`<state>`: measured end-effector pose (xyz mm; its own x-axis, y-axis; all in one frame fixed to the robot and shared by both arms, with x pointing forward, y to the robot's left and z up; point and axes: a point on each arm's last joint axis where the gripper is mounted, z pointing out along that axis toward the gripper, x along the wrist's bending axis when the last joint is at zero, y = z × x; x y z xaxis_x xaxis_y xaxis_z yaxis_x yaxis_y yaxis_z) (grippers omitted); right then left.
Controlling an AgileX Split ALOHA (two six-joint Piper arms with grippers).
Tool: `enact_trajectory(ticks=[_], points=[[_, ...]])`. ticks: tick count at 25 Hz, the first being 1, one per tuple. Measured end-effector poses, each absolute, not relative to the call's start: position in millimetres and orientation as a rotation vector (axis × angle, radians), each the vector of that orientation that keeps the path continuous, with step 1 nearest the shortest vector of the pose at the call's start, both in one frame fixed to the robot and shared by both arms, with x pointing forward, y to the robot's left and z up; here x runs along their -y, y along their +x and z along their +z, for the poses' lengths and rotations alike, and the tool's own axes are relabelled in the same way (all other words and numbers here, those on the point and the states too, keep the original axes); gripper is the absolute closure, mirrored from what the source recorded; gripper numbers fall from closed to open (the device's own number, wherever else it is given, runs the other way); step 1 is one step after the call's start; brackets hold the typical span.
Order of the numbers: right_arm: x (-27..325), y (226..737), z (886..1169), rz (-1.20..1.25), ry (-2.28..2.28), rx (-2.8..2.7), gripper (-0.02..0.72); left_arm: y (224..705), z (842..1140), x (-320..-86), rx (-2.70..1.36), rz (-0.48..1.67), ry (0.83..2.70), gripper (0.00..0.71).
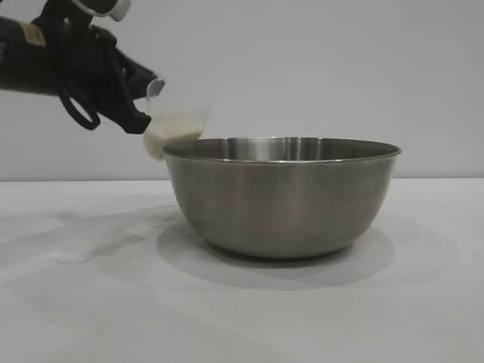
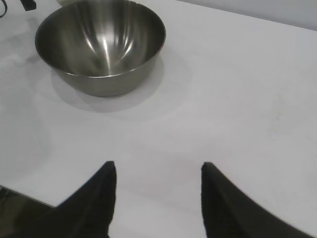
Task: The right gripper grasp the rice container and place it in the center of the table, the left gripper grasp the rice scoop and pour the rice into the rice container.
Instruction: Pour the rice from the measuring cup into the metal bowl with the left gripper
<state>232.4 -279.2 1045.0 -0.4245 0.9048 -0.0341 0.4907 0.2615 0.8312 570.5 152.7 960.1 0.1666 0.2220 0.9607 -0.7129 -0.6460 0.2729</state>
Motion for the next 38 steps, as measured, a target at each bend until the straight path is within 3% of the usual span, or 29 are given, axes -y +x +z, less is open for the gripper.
enact_trajectory(ticks=[8, 13, 28, 38], points=[[279, 232, 1045, 1.053, 1.259, -2.022, 0.324, 553, 966, -118, 1.202, 1.694, 1.574, 0.710], [279, 232, 1045, 1.053, 1.259, -2.022, 0.324, 555, 964, -111, 1.518, 1.681, 1.513, 0.710], [279, 232, 1045, 1.053, 1.259, -2.022, 0.324, 562, 985, -86, 1.965, 1.680, 1.247, 0.710], [279, 232, 1045, 1.053, 1.259, -2.022, 0.324, 561, 982, -86, 2.025, 1.655, 1.232, 0.710]])
